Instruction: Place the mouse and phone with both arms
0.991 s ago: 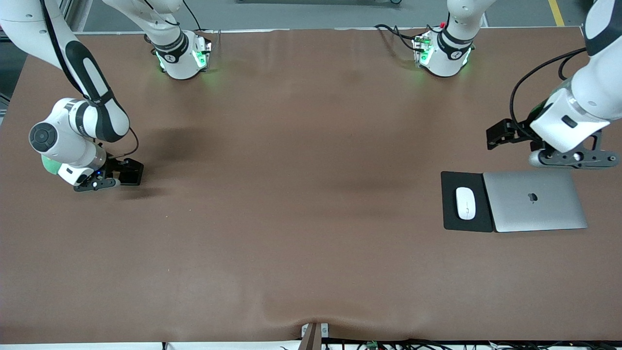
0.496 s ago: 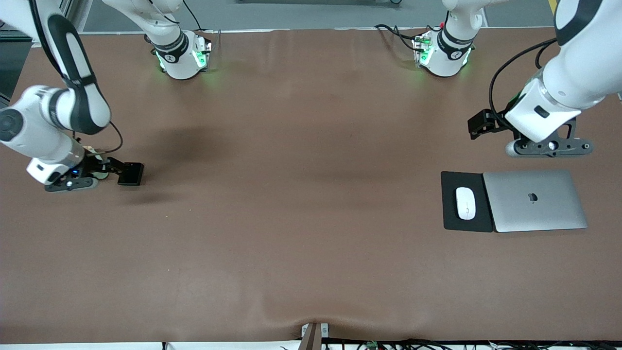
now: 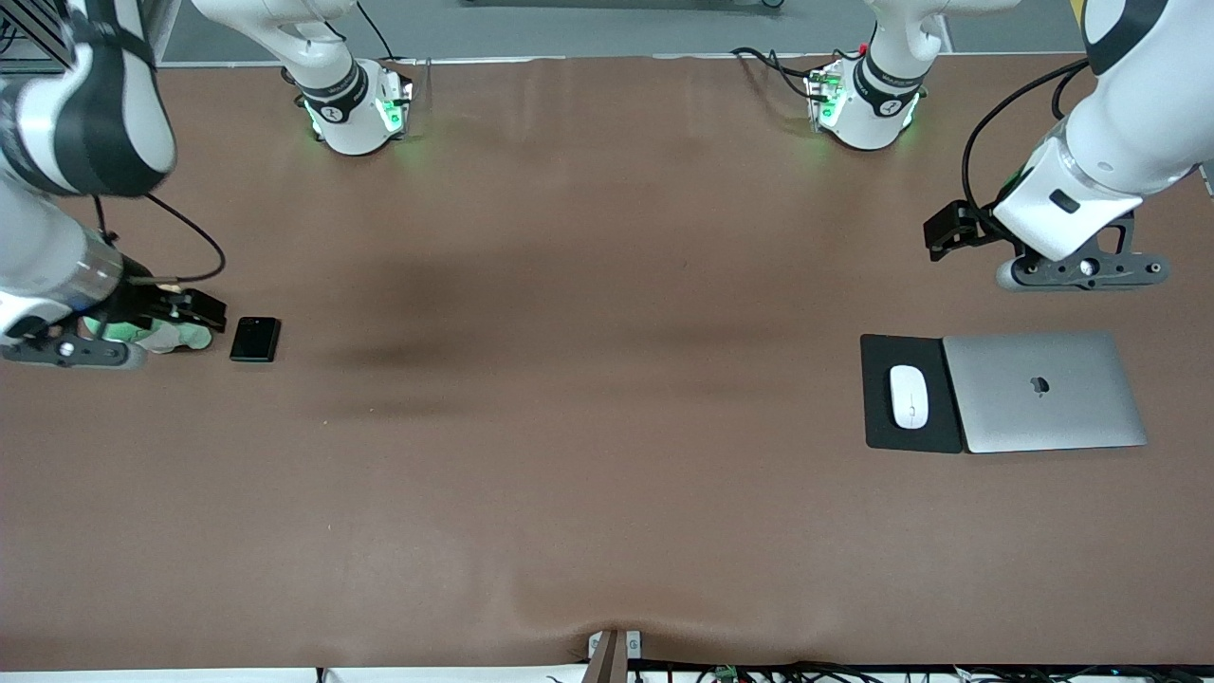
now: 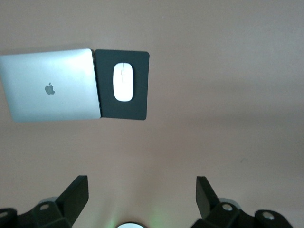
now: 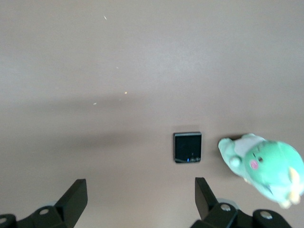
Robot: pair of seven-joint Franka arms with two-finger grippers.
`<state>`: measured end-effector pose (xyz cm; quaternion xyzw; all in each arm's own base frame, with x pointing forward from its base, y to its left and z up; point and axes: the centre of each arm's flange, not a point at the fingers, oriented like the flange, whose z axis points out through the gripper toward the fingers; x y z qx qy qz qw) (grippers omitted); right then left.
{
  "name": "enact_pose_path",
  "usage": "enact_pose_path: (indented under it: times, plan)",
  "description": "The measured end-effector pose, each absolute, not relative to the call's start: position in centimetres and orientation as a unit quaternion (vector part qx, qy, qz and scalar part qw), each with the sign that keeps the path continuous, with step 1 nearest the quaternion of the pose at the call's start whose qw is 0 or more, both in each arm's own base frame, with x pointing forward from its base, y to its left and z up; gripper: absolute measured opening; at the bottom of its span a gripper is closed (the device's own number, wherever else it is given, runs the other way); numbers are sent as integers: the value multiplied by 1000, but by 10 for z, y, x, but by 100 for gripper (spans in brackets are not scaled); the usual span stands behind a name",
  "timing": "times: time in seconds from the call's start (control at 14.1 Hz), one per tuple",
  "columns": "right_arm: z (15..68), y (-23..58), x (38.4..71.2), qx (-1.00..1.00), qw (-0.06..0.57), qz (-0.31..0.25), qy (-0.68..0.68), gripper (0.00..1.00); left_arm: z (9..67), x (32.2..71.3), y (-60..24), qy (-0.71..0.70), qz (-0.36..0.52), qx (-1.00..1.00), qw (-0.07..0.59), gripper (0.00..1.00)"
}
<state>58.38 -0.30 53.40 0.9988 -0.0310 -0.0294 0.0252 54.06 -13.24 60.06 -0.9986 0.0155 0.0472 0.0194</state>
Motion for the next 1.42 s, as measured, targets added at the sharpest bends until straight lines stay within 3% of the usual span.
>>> enact_pose_path:
  times: [0.21, 0.35, 0.64, 1.06, 1.42]
  plan:
    - [613, -12, 576, 999, -5, -24, -34, 100, 593, 512, -130, 17, 30, -999, 14, 100]
    - [635, -19, 574, 999, -13, -9, -31, 100, 591, 496, -127, 23, 19, -999, 15, 100]
    - [632, -20, 577, 999, -13, -5, -29, 100, 605, 499, -124, 21, 1, -1000, 11, 100]
    - [620, -35, 577, 1000, -13, 4, -7, 100, 620, 542, -128, 21, 29, -999, 5, 100]
    - [617, -37, 575, 1000, -13, 3, -3, 100, 619, 541, -119, 49, 54, -997, 7, 100]
